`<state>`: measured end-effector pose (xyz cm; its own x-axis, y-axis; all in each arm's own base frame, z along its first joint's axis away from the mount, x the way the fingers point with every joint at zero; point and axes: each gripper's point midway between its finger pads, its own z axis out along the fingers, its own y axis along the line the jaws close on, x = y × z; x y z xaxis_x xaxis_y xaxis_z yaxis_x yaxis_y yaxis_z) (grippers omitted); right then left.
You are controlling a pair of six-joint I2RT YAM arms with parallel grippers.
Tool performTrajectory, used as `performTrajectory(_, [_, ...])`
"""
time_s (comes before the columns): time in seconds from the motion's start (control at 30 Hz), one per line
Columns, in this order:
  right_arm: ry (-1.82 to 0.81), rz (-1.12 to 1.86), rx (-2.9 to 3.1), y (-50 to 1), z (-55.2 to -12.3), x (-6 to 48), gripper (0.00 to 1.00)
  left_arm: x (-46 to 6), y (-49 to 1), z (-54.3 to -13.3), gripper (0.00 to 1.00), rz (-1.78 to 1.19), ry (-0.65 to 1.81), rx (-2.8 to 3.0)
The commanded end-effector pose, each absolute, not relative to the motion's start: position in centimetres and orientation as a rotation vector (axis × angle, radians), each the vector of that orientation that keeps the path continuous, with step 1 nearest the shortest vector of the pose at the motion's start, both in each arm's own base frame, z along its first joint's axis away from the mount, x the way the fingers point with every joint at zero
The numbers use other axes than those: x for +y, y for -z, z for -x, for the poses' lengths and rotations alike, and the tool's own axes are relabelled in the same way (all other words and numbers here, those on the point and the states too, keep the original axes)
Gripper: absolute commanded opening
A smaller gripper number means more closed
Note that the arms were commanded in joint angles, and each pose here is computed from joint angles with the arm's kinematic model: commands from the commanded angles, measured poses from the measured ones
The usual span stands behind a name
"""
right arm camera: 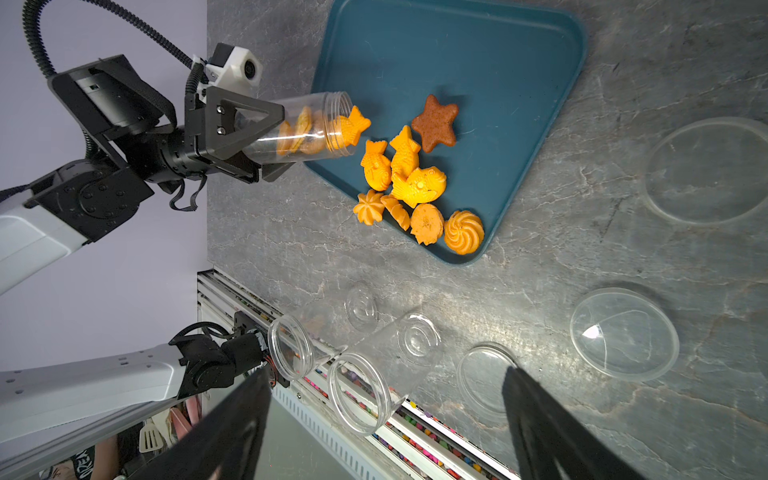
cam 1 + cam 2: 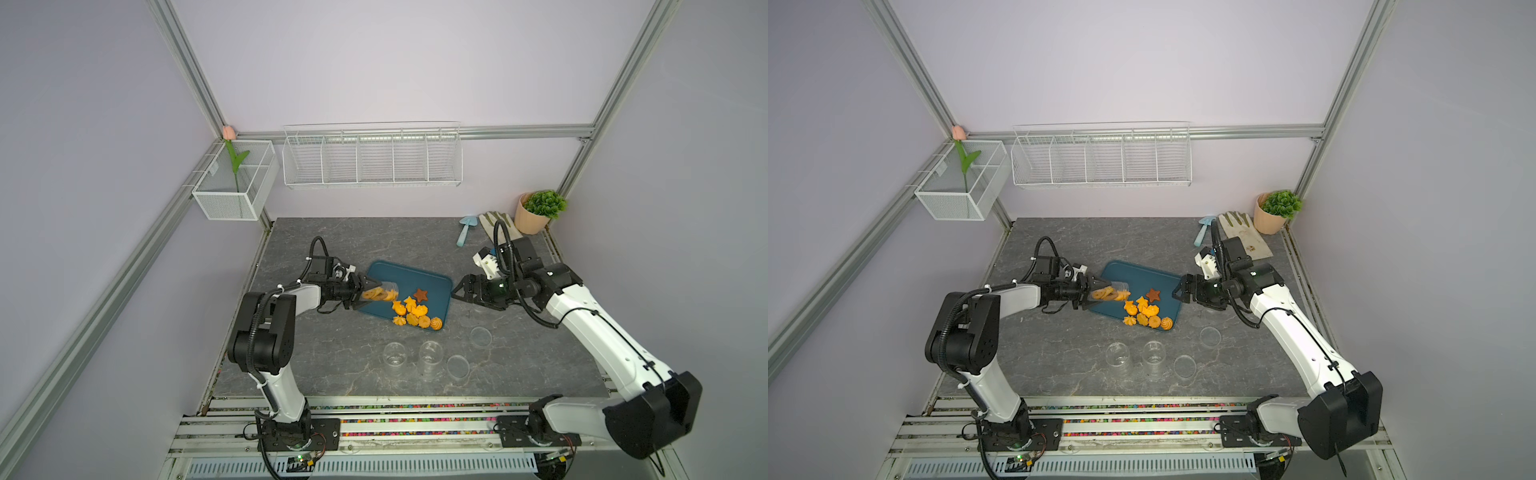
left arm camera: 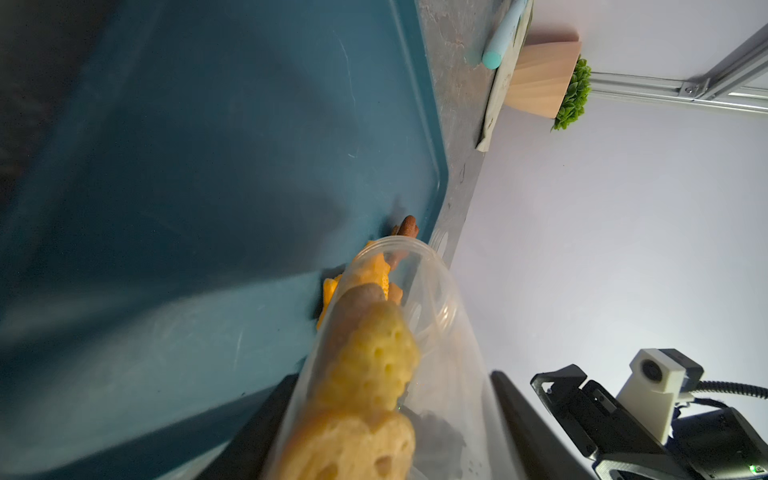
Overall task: Pour the cookies out of the jar
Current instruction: Pour the cookies in the jar onto the tray.
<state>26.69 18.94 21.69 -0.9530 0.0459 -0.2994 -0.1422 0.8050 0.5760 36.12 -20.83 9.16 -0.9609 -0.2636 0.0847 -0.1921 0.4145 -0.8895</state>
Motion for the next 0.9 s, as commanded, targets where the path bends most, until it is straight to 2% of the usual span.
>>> performTrajectory(0.0, [-0.888, 0.058, 2.683, -21.7, -26.4, 18.8, 0.89, -20.7, -11.0, -36.3, 0.65, 0.325, 1.574, 2.562])
performTrajectory(0.17, [-0.893, 0.058, 2.681, -21.7, -26.3, 19.0, 0.89, -21.2, -10.8, -36.0, 0.65, 0.331, 1.659, 2.549])
performTrajectory(0.8, [-0.887, 0.061, 2.678, -21.9, -26.0, 19.2, 0.89, -21.0, -11.6, -35.7, 0.65, 0.311, 1.665, 2.526])
performTrajectory(0.87, [-0.888, 0.064, 2.679, -21.9, -25.9, 19.2, 0.89, -21.1, -12.1, -36.3, 0.65, 0.345, 1.747, 2.446])
